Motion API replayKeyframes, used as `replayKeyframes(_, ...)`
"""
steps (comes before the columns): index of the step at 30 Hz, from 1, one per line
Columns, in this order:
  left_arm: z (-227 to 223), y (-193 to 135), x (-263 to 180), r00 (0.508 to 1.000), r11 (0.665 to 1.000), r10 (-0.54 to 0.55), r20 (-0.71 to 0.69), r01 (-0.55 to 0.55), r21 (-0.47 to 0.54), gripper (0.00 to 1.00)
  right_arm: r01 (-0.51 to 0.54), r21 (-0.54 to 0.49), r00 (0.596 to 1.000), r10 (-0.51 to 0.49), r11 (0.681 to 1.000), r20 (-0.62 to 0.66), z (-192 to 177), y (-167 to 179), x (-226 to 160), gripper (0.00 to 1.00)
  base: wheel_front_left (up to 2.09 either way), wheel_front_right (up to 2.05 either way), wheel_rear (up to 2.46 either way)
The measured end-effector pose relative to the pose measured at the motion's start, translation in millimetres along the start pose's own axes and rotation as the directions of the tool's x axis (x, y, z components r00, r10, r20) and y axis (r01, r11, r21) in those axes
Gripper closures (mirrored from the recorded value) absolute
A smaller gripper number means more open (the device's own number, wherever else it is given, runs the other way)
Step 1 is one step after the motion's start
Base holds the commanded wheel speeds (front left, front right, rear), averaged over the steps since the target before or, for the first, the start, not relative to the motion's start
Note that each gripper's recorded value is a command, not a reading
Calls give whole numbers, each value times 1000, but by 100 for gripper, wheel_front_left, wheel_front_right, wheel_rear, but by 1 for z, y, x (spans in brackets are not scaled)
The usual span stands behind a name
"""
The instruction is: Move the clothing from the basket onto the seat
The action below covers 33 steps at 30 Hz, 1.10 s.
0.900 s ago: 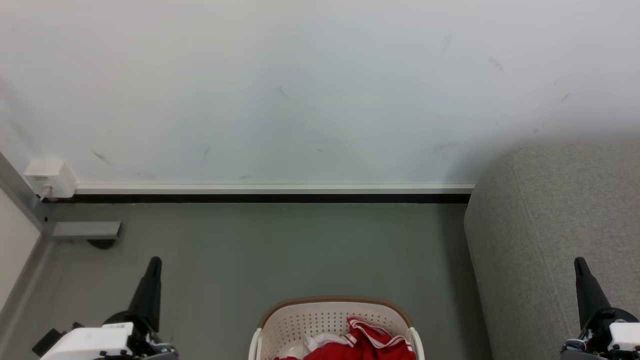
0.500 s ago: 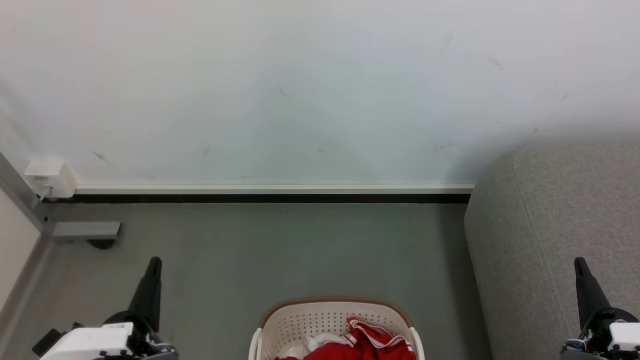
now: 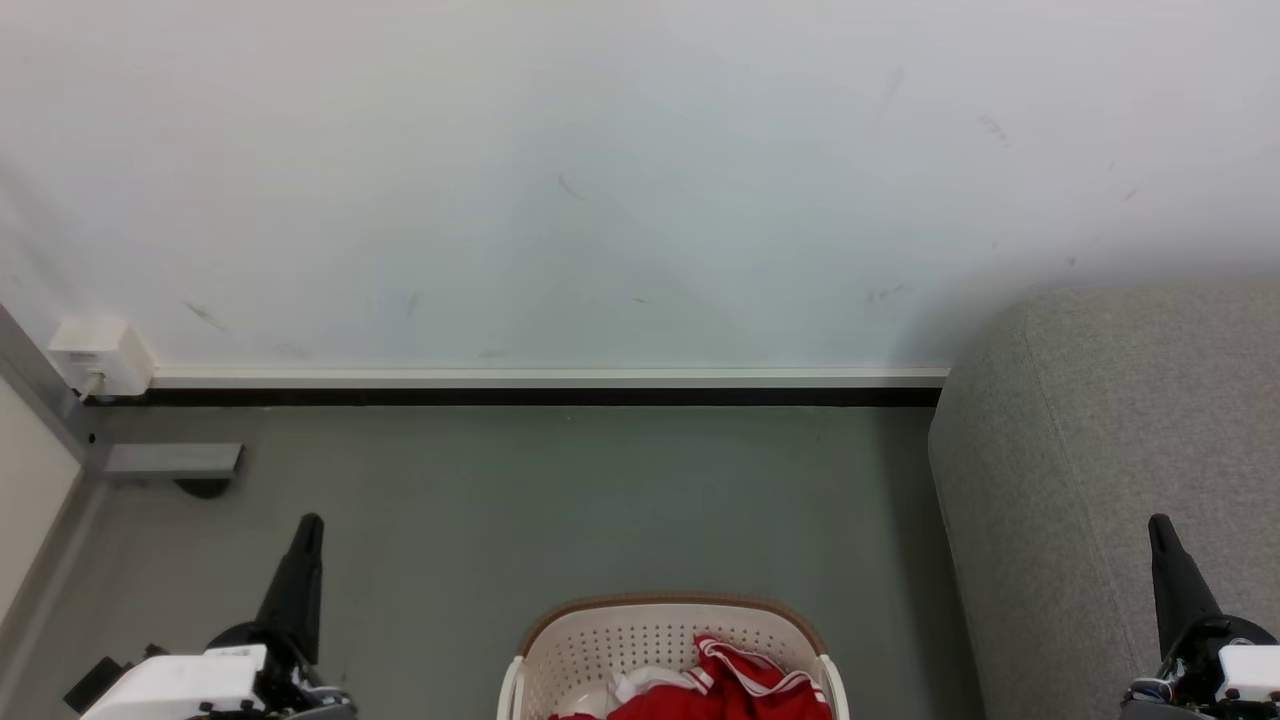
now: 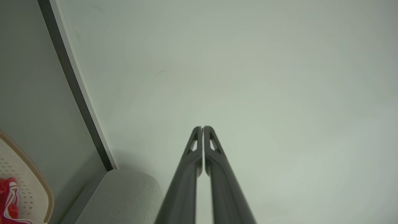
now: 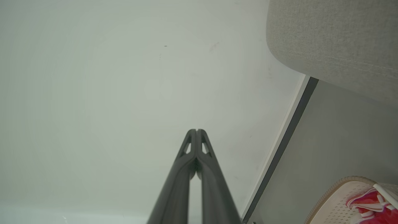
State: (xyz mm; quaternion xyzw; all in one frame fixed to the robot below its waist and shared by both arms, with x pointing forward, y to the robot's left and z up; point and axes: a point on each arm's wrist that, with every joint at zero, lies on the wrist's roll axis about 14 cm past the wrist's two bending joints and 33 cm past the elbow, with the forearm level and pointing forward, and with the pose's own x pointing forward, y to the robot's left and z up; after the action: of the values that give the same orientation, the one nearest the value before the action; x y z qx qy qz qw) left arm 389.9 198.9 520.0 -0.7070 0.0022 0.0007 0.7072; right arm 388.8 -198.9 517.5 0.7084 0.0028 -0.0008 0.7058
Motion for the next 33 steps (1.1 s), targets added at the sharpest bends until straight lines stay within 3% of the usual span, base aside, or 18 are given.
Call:
replayKeyframes(28, 0, 0, 0, 1000, 1000, 0, 0, 0, 0, 100, 0, 0, 1000, 0, 1000, 0, 0, 0, 0, 100, 0, 0, 0)
replayKeyframes(29, 0, 0, 0, 1000, 1000, 0, 0, 0, 0, 0, 0, 0, 1000, 0, 1000, 0, 0, 0, 0, 0, 0, 0, 0)
replayKeyframes(33, -1, 19, -7, 998, 998, 58, 1, -58, -8, 0, 53, 12, 999, -53, 999, -4, -6, -19, -8, 0, 0, 0, 0)
